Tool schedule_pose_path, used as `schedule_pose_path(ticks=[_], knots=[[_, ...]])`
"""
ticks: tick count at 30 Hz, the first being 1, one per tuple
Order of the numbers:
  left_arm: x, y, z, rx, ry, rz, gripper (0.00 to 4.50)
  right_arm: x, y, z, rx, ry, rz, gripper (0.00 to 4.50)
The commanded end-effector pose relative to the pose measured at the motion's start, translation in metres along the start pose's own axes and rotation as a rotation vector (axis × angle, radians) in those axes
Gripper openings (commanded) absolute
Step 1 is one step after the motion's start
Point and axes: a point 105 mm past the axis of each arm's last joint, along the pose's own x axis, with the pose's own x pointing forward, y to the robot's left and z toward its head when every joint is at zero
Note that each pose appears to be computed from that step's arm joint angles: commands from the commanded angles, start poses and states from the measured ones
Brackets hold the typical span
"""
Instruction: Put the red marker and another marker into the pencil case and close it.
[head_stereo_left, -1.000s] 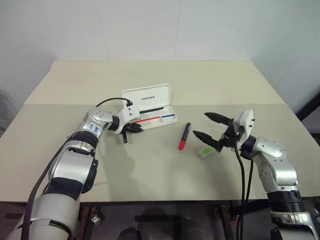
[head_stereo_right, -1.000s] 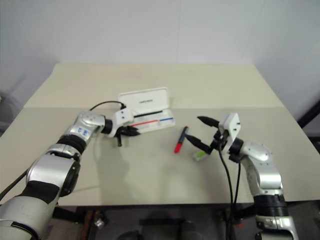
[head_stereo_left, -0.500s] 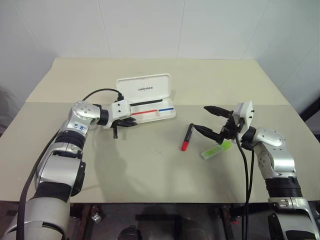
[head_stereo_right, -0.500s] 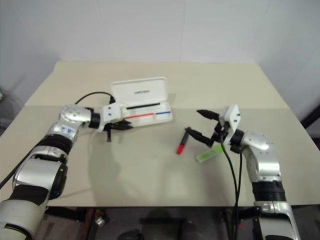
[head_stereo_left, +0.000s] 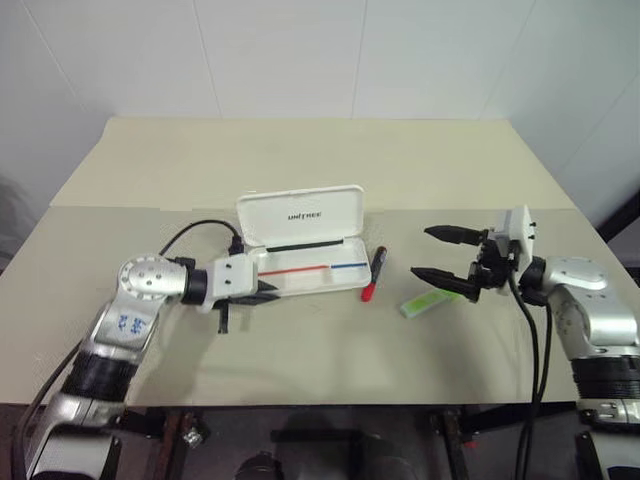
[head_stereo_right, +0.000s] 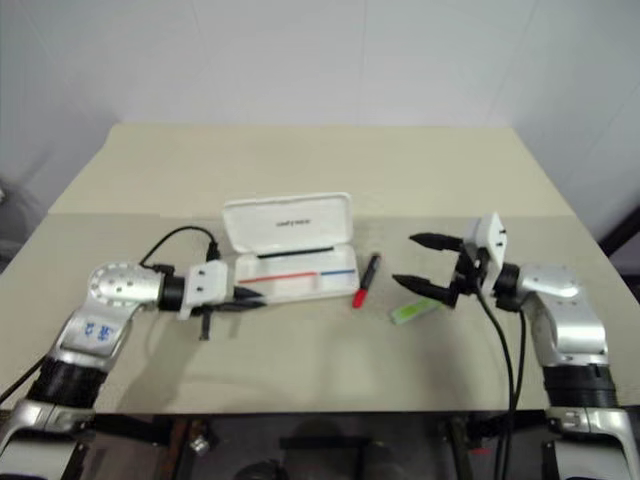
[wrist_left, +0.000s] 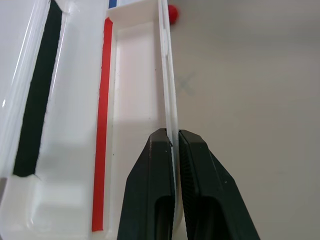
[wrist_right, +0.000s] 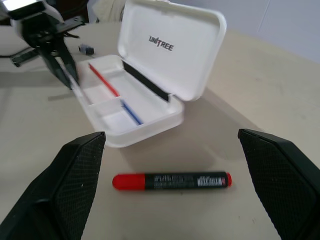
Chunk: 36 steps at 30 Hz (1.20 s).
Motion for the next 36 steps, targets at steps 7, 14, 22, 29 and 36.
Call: schedule_pose_path(ticks=[7, 14, 22, 29, 36], knots=[[0.003, -0.029, 0.012, 0.047, 0.014, 0.001, 0.01, -0.009, -0.004, 0.012, -0.046, -0.010, -0.033, 4.50], [-0.015, -0.057, 0.008, 0.041, 0.039, -0.048, 0.01, -0.009, -0.003, 0.012, -0.050, -0.002, -0.048, 4.50], [-0.023, -0.054, -0.009, 0.044, 0.094, -0.025, 0.01, -0.003, -0.001, 0.011, -0.043, -0.006, -0.040, 4.50], [-0.022, -0.058, -0.009, 0.055, 0.078, -0.047, 0.01, -0.002, 0.001, 0.011, -0.044, -0.005, -0.041, 4.50], [-0.021, -0.059, -0.010, 0.044, 0.074, -0.059, 1.53, -0.002, 0.004, 0.010, -0.039, -0.001, -0.041, 4.50]])
